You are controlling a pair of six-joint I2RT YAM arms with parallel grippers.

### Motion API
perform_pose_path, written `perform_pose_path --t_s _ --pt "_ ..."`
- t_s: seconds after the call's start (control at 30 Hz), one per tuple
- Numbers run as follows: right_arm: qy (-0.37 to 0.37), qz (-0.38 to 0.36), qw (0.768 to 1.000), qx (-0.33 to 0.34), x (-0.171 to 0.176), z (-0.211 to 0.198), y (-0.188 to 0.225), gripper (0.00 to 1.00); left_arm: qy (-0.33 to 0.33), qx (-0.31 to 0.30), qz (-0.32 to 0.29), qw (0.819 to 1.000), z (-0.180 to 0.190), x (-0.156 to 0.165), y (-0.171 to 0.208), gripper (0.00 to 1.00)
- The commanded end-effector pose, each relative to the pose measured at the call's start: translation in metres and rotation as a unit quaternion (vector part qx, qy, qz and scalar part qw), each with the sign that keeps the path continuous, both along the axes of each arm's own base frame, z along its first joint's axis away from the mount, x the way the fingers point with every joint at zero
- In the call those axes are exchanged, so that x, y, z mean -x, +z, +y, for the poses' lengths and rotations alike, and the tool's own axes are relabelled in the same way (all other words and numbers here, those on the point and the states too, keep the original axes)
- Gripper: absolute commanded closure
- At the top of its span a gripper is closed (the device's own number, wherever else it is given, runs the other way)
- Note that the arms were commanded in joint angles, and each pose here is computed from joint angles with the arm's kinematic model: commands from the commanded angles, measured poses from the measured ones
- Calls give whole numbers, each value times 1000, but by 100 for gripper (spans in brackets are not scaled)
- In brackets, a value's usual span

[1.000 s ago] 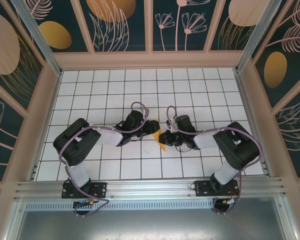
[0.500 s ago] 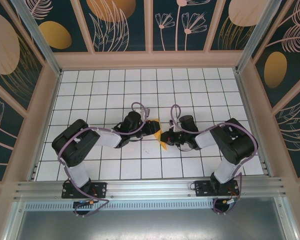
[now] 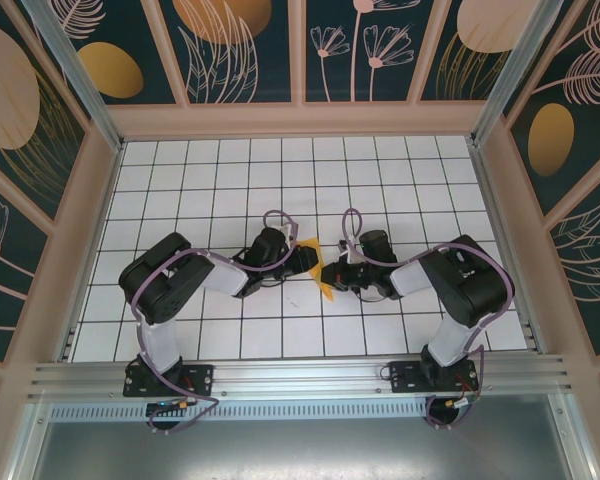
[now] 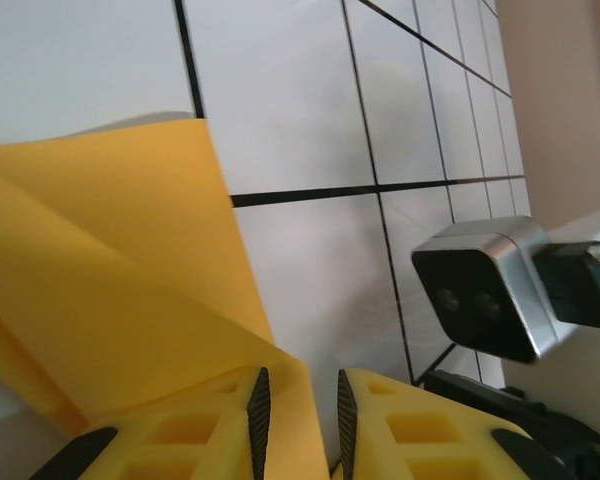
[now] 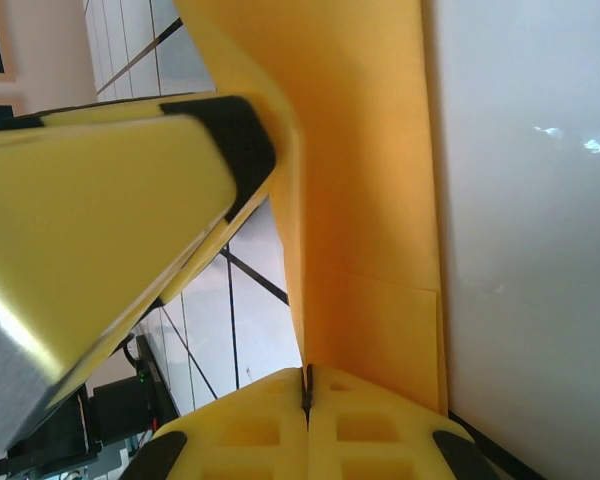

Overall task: Fold a paper plane with a square sheet of paper (pick it up from the middle)
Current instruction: Fold the wing for the fifth time at the center of the table.

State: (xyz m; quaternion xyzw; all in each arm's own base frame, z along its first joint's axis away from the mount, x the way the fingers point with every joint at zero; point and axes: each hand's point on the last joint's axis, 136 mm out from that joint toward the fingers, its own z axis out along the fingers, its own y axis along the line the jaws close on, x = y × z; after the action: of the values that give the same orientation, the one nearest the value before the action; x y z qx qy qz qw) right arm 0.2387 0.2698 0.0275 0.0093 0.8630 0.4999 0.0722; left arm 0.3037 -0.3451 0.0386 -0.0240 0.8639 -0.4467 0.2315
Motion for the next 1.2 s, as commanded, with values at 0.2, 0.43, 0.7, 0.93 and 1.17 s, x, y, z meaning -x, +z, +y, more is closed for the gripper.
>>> perform_pose_path --t_s 0.2,0.43,0.7,0.93,1.17 --pt "21 -86 995 50 -4 -10 21 77 46 -33 11 998 11 -10 -17 74" --pt "27 -144 980 138 -3 -31 21 55 32 -40 20 998 6 -10 -21 75" --pt "56 -170 965 193 -7 -27 19 36 31 -46 23 998 5 -10 -22 75" --pt "80 -165 964 195 -10 -14 11 43 27 -46 24 998 4 -11 -21 75" --pt "79 -160 965 194 -8 -15 8 56 25 -46 24 998 2 -11 -20 75"
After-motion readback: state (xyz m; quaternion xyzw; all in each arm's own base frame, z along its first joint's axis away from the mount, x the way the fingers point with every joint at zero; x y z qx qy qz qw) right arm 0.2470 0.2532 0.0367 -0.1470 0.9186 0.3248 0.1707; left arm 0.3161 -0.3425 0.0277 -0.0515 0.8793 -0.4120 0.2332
